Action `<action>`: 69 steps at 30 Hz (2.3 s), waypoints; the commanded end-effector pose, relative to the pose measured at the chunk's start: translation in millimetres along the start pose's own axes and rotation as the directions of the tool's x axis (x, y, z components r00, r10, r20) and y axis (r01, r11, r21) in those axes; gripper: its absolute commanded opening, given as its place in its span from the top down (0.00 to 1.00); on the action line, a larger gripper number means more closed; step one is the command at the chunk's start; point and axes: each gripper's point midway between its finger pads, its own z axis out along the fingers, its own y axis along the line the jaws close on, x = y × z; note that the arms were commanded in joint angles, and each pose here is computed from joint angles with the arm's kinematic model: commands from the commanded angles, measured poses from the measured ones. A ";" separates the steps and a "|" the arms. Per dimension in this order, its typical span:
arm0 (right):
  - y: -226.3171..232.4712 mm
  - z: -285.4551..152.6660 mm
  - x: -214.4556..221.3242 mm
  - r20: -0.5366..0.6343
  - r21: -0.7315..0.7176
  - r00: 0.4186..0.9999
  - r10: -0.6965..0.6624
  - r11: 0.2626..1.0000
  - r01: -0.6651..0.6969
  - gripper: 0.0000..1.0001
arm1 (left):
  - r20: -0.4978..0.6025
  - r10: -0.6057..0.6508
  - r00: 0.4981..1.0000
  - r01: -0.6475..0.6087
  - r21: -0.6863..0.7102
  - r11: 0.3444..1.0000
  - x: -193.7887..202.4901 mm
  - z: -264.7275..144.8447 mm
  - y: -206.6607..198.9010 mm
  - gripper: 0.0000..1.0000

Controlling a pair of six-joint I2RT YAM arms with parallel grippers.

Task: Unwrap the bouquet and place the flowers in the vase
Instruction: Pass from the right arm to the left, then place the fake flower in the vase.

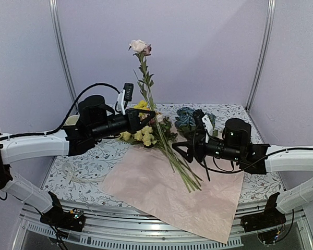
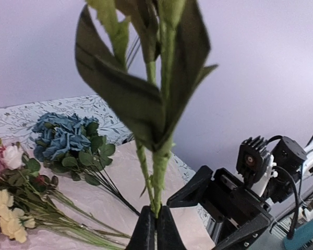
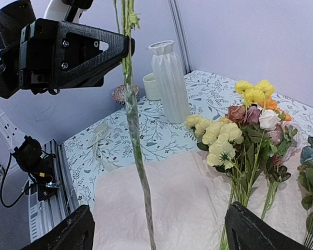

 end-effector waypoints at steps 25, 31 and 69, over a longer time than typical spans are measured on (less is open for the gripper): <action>-131.5 -57.3 16.2 0.081 0.685 0.969 -0.232 0.720 0.115 0.01 | 0.187 0.379 0.906 -0.199 -0.604 0.772 -190.5 -160.6 68.6 1.00; -133.0 -55.1 18.4 0.083 0.682 0.970 -0.226 0.723 0.110 0.01 | 0.198 0.422 0.885 -0.204 -0.650 0.732 -210.6 -175.1 67.5 1.00; -128.7 -55.3 13.7 0.106 0.657 0.968 -0.229 0.747 0.105 0.01 | 0.214 0.624 0.752 -0.165 -0.855 0.492 -289.5 -194.4 119.1 1.00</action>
